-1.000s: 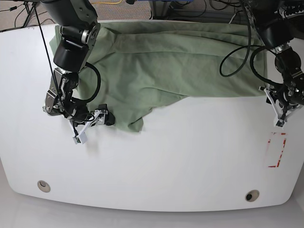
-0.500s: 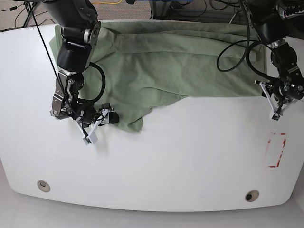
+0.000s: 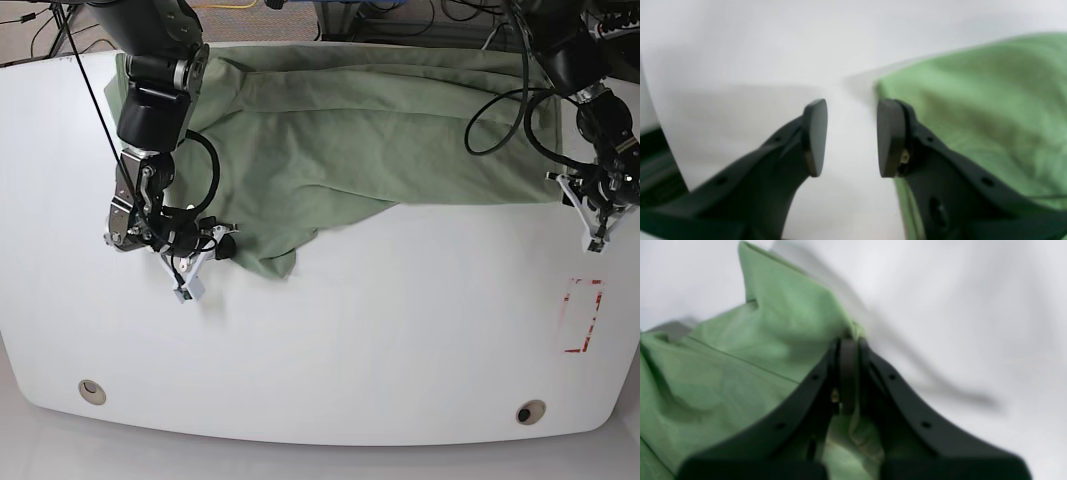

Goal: Layout the t-shirt on the table in an organized manner, then fold the t-shirt properly
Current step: 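Grasp the shirt's hem fabric with both grippers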

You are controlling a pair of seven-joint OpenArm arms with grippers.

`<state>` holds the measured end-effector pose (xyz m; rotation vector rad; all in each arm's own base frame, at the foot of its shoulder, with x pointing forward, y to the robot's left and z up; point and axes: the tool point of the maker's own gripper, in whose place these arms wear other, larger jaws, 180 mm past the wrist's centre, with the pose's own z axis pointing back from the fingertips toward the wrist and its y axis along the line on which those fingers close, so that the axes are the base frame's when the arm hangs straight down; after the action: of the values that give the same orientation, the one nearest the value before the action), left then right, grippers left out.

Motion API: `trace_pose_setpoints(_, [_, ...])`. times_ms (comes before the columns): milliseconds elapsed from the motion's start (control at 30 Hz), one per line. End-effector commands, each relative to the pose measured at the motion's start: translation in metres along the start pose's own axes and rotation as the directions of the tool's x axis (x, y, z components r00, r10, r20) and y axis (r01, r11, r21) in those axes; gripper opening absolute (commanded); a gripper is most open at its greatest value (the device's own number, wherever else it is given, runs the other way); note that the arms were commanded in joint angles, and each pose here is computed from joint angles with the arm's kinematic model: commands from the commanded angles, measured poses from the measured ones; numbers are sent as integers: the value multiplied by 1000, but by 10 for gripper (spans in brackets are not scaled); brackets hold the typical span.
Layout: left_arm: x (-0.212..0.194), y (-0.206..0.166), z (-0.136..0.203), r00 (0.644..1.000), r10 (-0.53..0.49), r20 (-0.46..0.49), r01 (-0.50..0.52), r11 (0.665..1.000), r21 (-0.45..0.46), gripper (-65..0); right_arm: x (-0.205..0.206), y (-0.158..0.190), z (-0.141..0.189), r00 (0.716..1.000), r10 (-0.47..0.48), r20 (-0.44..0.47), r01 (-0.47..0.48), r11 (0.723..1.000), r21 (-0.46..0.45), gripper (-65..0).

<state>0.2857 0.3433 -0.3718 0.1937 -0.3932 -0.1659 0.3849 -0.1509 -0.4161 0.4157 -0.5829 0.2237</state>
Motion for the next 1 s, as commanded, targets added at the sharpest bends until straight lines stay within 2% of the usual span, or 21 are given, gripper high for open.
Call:
trace_pose_setpoints(0, [12, 4, -2, 1000, 17, 26, -17, 1000, -14, -414, 28, -5, 12, 997, 26, 70, -25, 1000, -15, -645])
trace_pose_setpoints(300, [0, -5, -25, 996, 87, -37, -91, 991, -101, -414, 36, -4, 17, 995, 47, 89, -45, 999, -28, -644])
trace_pose_setpoints(567, [11, -32, -29, 991, 129, 21, -121, 969, -217, -414, 36, -4, 17, 995, 47, 89, -45, 999, -28, -644])
trace_pose_setpoints(800, [13, -34, -27, 990, 135, 31, -124, 965, -232, -414, 35, -4, 17, 995, 46, 87, -44, 999, -27, -644])
trace_pose_setpoints(967, [7, -35, -27, 992, 126, -3, -123, 965, -232, -412, 34, -4, 17, 995, 46, 86, -44, 999, -27, -644])
